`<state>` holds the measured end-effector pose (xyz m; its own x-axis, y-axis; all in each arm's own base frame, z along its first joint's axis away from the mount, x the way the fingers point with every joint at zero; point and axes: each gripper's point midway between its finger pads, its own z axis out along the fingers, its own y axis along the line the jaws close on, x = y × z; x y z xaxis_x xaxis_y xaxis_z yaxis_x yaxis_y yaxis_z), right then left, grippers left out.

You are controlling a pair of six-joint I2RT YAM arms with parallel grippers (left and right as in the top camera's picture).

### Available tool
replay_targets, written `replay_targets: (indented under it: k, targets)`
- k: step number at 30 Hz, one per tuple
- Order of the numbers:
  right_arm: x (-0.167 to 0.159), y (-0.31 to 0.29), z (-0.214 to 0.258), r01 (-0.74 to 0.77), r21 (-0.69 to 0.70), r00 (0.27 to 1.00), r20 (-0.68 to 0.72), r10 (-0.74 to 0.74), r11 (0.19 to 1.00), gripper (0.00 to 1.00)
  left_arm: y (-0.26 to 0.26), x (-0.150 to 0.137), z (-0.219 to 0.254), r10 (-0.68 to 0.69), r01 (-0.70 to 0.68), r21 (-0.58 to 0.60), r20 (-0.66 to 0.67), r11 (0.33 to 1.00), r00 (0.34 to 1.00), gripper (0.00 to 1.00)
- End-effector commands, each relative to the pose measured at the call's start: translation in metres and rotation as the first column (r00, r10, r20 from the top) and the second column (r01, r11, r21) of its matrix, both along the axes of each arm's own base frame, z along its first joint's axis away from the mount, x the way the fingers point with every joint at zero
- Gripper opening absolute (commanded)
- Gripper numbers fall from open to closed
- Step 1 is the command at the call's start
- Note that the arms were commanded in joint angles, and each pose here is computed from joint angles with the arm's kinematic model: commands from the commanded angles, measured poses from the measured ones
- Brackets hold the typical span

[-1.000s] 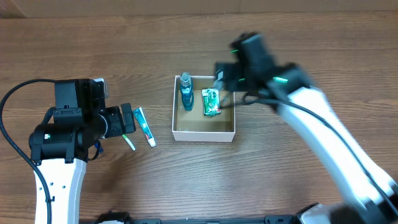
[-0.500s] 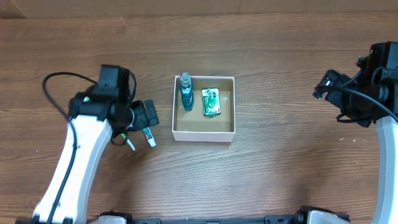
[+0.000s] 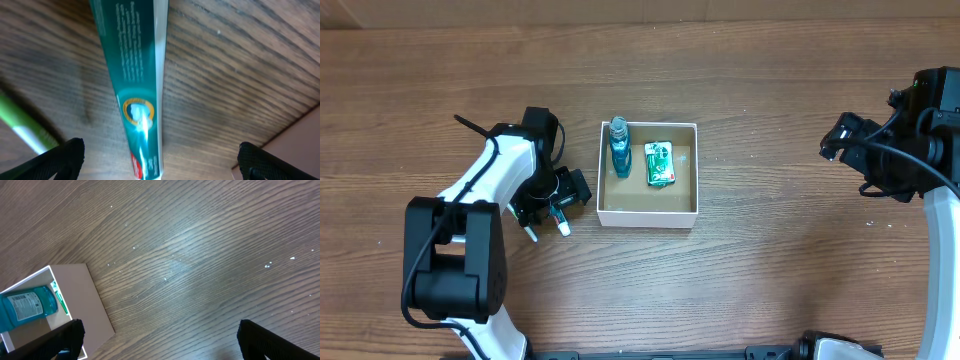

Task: Pack container
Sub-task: 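Move the right arm aside and grasp the teal toothpaste with the left gripper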

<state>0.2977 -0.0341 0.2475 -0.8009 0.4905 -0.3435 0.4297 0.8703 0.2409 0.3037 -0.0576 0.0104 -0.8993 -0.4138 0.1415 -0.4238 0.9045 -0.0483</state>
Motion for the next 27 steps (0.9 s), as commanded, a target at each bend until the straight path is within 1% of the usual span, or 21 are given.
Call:
replay_targets:
  k: [1,14,21,23,24,25,26,27]
  targets:
    - [0.0,0.001,-0.001,-0.012,0.0,1.0,0.004,0.012,1.0,1.0,0.007,0.009,-0.002,0.016,-0.017,0.045,0.023,0.999,1.0,1.0]
    - [0.0,0.001,-0.001,-0.016,-0.001,1.0,0.003,0.016,1.0,1.0,0.015,0.017,-0.005,0.022,-0.028,0.095,0.063,0.995,0.998,0.99]
    - [0.0,0.001,-0.001,-0.015,-0.001,1.0,0.003,0.015,1.0,1.0,0.019,0.008,-0.013,0.02,-0.025,0.11,0.044,0.994,0.999,1.0]
    - [0.0,0.001,-0.001,-0.015,-0.001,1.0,0.003,0.015,1.0,1.0,0.019,0.005,-0.014,0.019,-0.022,0.112,0.033,0.994,0.999,0.95]
    - [0.0,0.001,-0.001,-0.016,-0.001,1.0,0.003,0.016,1.0,1.0,0.019,0.003,-0.014,0.018,-0.021,0.112,0.028,0.993,0.999,0.88]
    - [0.0,0.001,-0.001,-0.015,-0.001,1.0,0.003,0.015,1.0,1.0,0.019,0.003,-0.014,0.018,-0.02,0.113,0.025,0.993,1.0,0.79]
    - [0.0,0.001,-0.001,-0.016,-0.001,1.0,0.003,0.016,1.0,1.0,0.019,0.003,-0.014,0.018,-0.021,0.112,0.025,0.993,1.0,0.67]
    - [0.0,0.001,-0.001,-0.016,-0.001,1.0,0.003,0.016,1.0,1.0,0.019,0.003,-0.014,0.018,-0.021,0.112,0.025,0.993,1.0,0.57]
